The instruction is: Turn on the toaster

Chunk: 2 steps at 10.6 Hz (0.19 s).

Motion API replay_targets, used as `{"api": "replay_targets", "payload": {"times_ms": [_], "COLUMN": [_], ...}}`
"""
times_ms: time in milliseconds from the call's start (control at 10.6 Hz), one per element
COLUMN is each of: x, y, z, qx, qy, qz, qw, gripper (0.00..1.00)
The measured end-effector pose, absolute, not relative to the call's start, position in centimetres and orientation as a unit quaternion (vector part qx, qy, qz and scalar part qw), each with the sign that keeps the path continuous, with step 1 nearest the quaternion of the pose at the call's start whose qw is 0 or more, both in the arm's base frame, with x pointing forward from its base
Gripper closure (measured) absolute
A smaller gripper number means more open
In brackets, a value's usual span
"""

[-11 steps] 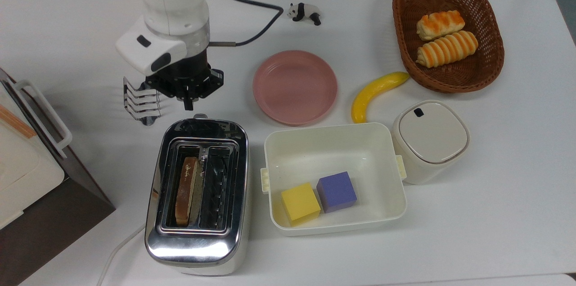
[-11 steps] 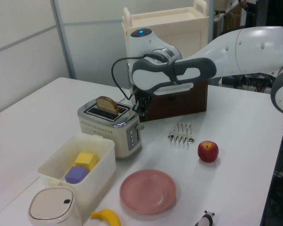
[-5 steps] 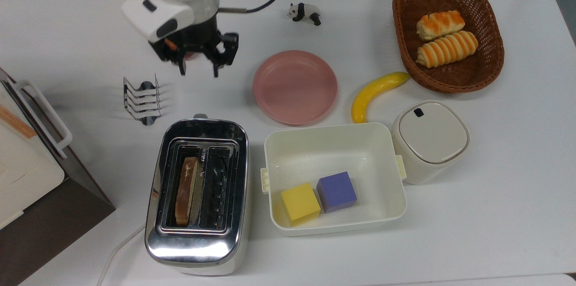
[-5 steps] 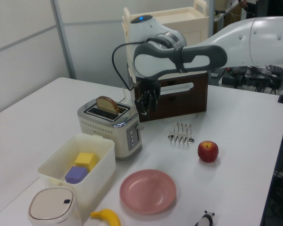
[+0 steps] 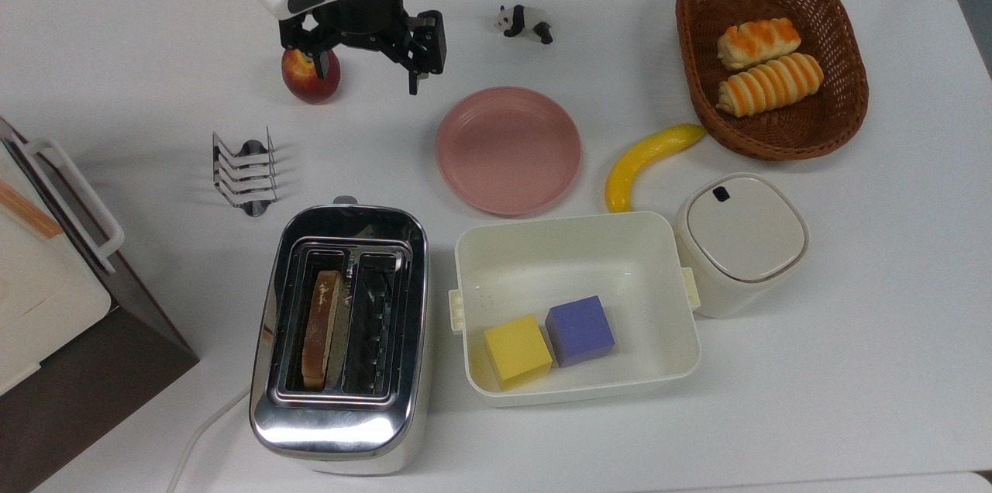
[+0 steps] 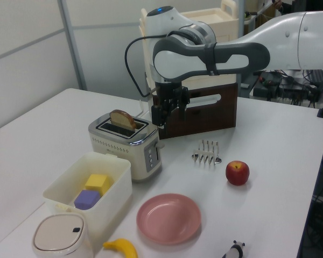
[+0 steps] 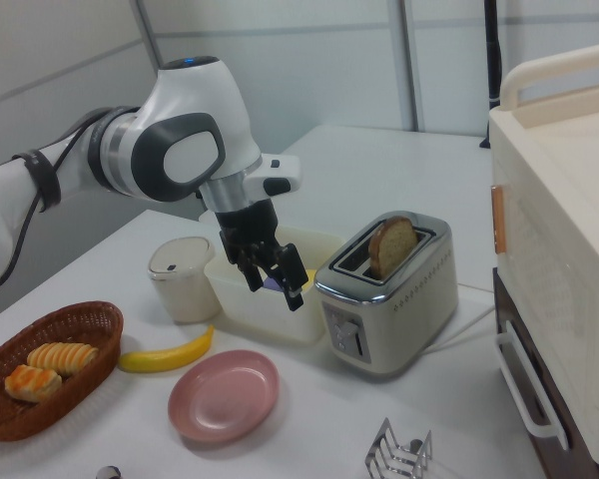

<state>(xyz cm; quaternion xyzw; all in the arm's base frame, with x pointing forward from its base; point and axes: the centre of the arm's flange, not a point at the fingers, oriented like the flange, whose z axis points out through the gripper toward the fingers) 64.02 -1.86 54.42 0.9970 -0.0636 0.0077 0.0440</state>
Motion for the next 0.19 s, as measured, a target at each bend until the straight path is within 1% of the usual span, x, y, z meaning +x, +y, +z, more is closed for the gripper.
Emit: {"api": "replay_targets", "payload": {"times_ms": [188], "x": [64.01], "y": [-1.93], "z": [54.35], "qx": [0.997], "qy": [-0.064], "qz": [0.007], "qw": [0.044], "gripper": [0.00]}}
